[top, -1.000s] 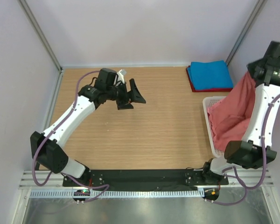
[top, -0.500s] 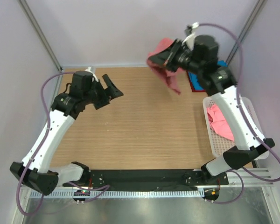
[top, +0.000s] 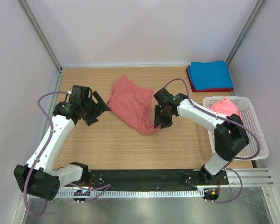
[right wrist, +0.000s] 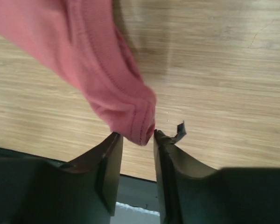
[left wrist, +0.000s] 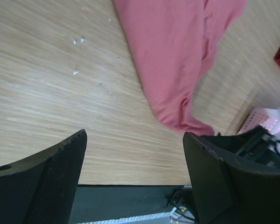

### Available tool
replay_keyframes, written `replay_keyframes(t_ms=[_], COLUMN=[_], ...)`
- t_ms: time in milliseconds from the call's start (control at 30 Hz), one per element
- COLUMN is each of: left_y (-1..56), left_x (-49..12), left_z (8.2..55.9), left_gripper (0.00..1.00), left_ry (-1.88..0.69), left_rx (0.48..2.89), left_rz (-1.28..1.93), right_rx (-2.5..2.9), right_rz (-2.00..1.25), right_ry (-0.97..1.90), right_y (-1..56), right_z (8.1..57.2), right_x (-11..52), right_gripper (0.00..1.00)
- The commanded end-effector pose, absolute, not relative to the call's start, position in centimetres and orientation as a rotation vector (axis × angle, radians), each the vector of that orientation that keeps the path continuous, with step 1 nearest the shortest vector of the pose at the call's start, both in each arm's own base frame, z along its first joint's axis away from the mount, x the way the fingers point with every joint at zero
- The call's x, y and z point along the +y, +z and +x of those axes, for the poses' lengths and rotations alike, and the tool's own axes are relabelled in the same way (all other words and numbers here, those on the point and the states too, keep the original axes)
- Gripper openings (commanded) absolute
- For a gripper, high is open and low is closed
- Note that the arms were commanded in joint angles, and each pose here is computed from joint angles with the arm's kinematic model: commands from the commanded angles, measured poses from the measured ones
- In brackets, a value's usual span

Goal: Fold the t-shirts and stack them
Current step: Move the tshirt to the center of the board, then flatten the tshirt out

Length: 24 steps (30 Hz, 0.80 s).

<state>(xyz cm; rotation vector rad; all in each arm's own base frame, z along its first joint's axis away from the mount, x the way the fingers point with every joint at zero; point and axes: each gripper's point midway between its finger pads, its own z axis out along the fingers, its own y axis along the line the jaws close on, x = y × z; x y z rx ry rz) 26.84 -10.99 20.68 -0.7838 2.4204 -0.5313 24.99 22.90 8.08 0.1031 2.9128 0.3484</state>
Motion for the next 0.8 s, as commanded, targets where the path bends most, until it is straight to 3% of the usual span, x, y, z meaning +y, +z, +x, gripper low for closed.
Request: replay_keyframes(t_ms=[0,33,133,300,467,767], left_y=[18.2,17.2,15.8,14.6,11.2,5.3], left_x=[-12.7,-13.2,-13.9,-15.1,-15.7,-16.4], left_z=[27.4,27.1,28.8,34.0,38.1,39.1], left_gripper=[0.84,0.82,0.82,0.82,0.83,0.76], left_ry=[-0.606,-0.636,-0.635,-0.593,-0.503,-0.449], left_rx=[2.501,2.538,2.553,2.595,2.651,2.790], left_rz=[-0.787,-0.781,-0.728,-0.641,-0.590,-0.569], right_rx=[2.708,2.686,2.657,2.627,2.650,2.711], right_rz=[-0.015,0.007,0.062,0.145,0.036,0.060], right_ry=[0.412,0.370,0.323,0.340,0.523,0.715], right_y=[14.3,14.7,14.7,12.7,10.8,5.8], right_z=[26.9,27.7,29.9,36.8,40.3,40.8], right_x=[22.8,21.9,20.4,19.8,24.1,27.7], right_gripper=[0.46,0.54,0.58,0.57,0.56,0.57])
